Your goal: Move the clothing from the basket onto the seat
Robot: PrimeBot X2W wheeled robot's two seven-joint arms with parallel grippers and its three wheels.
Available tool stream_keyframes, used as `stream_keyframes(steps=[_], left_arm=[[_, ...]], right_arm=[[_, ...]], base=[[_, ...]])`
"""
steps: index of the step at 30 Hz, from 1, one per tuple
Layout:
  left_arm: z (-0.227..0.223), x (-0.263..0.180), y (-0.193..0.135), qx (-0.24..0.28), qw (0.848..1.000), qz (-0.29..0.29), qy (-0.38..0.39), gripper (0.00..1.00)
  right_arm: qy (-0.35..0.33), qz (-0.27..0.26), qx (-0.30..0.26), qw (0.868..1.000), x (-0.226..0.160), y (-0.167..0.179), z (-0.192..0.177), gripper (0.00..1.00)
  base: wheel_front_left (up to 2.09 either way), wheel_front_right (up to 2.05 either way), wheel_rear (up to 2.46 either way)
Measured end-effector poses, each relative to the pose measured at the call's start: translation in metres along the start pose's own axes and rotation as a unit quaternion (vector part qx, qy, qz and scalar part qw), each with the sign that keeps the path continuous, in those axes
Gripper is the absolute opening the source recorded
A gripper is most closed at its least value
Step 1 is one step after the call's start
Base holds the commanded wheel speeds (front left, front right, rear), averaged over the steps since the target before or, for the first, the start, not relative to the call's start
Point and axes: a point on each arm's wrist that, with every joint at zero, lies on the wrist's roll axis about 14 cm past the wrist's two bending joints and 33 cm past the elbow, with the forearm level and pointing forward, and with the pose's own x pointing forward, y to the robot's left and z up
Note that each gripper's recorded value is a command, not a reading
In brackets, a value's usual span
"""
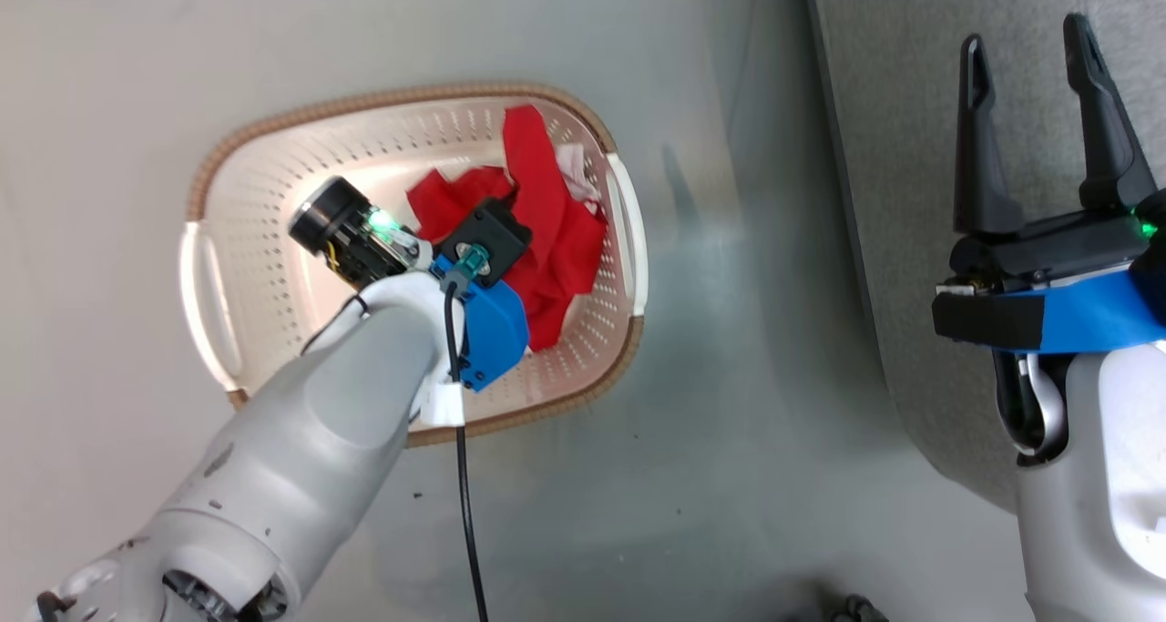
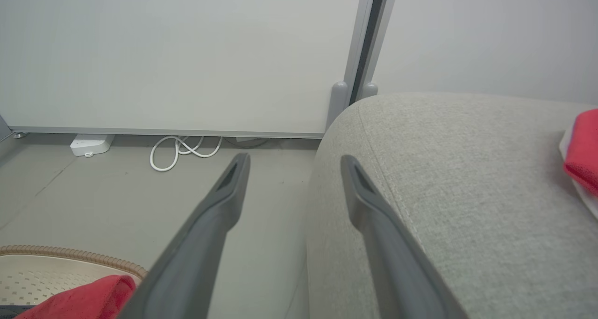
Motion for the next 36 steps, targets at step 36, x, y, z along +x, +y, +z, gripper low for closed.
stream_keyframes(steps=[36], left_arm=[[0.300,-0.202,-0.028,0.079,0.901,0.120,-0.410,0.00]], right_arm=[[-0.105,0.002,0.022,0.994,-0.083,0.008,0.128,1.00]], base=[[0.00,0.00,0.00]])
